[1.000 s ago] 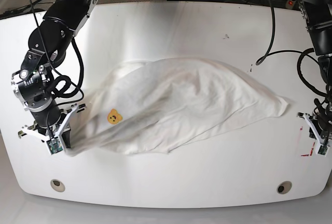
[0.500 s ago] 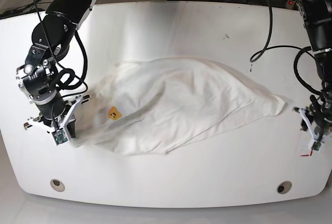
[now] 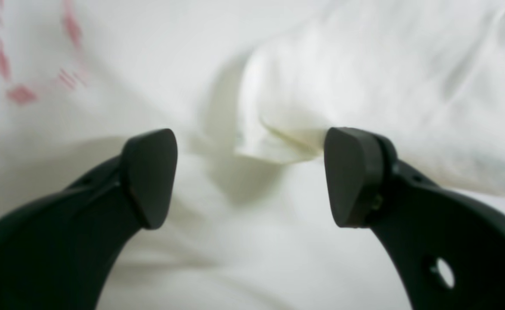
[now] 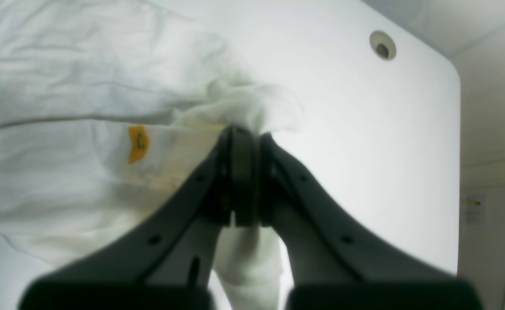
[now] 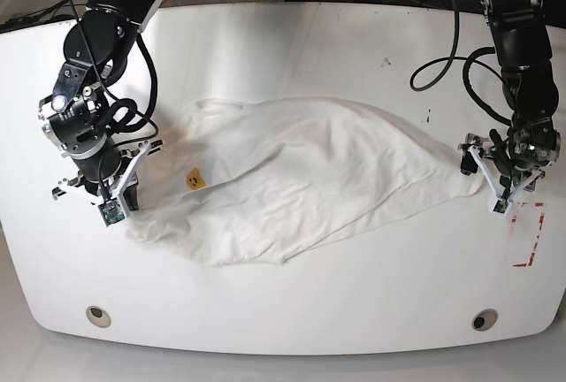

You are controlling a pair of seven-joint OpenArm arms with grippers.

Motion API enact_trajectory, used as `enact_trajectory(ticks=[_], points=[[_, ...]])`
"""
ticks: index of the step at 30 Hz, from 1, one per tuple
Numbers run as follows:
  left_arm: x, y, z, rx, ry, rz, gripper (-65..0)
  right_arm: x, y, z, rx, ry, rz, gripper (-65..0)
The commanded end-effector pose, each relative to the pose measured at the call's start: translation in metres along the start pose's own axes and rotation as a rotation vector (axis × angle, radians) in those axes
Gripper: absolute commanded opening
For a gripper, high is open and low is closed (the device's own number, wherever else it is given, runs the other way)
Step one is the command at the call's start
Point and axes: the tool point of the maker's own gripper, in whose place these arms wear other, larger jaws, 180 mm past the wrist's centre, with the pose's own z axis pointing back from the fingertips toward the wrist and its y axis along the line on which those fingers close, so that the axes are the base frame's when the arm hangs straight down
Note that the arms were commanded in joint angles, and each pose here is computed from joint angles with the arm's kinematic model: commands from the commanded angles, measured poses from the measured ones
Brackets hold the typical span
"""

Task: Fold the T-shirt properly
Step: 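Hold the shirt edges with both grippers and adjust their spread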

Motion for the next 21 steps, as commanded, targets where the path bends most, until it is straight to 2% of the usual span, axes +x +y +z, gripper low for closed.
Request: enact_trajectory(ticks=[1, 8, 14, 17, 18, 21], points=[[0.033, 0.020, 0.007, 0.029, -0.102, 0.015, -15.1, 0.017, -0.007, 0.004, -0.020, -0.060, 0.008, -65.0], [0.023, 0.019, -0.008, 0.000, -0.091, 0.058, -15.1, 0.017, -0.007, 0.004, -0.020, -0.060, 0.008, -65.0], [0.007, -0.001, -0.025, -0.052, -0.026, 0.029, -15.1, 0.018, -0.008, 0.004, -0.021, -0.062, 0.008, -65.0], [0.006, -0.004, -0.028, -0.060, -0.032, 0.028, -16.0, 0.018, -0.008, 0.004, -0.021, -0.062, 0.008, -65.0], [0.003, -0.004, -0.029, -0.059, -0.028, 0.030, -19.2, 0.018, -0.008, 0.004, -0.021, -0.062, 0.008, -65.0], [-0.008, -0.004, -0.035, -0.069, -0.004, 0.055, -34.3, 0.018, -0.008, 0.004, -0.021, -0.062, 0.008, -65.0]])
